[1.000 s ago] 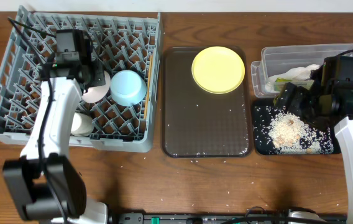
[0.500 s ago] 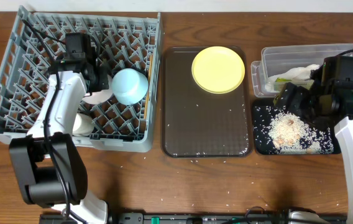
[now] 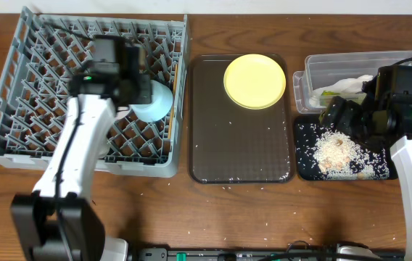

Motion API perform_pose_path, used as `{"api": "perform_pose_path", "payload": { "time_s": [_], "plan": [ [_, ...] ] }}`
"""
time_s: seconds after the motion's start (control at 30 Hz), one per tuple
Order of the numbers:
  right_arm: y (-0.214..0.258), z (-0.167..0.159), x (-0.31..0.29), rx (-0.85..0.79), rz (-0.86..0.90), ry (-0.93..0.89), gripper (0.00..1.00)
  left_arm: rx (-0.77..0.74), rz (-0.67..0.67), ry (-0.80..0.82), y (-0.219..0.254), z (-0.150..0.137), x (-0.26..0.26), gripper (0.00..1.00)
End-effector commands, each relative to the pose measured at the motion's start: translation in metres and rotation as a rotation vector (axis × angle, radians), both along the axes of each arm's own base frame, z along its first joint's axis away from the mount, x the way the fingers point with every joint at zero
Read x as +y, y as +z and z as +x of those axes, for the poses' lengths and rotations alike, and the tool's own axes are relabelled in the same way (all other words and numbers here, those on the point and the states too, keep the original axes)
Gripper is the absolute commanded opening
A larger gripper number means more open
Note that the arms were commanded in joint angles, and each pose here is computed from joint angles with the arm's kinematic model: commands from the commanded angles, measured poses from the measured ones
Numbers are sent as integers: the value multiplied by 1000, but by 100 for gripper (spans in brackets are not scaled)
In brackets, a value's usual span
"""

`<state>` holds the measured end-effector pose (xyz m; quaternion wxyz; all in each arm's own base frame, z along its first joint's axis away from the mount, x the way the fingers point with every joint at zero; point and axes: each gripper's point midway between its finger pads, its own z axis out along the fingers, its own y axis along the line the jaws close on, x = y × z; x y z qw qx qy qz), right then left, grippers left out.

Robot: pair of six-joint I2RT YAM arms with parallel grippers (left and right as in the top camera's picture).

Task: Sort waste into correct bins and load items into the dishwasher
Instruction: 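Withdraw the left gripper and reach the right gripper to the yellow plate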

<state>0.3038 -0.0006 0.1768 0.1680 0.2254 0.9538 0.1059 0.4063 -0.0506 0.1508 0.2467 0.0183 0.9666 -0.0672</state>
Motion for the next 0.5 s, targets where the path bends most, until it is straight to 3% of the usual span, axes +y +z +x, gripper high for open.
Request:
{"api": "perform_pose_path", "payload": {
  "time_s": [0.0, 0.2, 0.47],
  "plan": [
    [7, 1, -1, -23, -4, 4, 99, 77, 58, -2, -35, 0, -4, 8],
    [7, 1, -1, -24, -4, 4, 99, 148, 53, -28, -60, -5, -21, 7],
    [7, 1, -1, -24, -4, 4, 99, 107, 51, -81, -43, -9, -42, 8]
  ]
}}
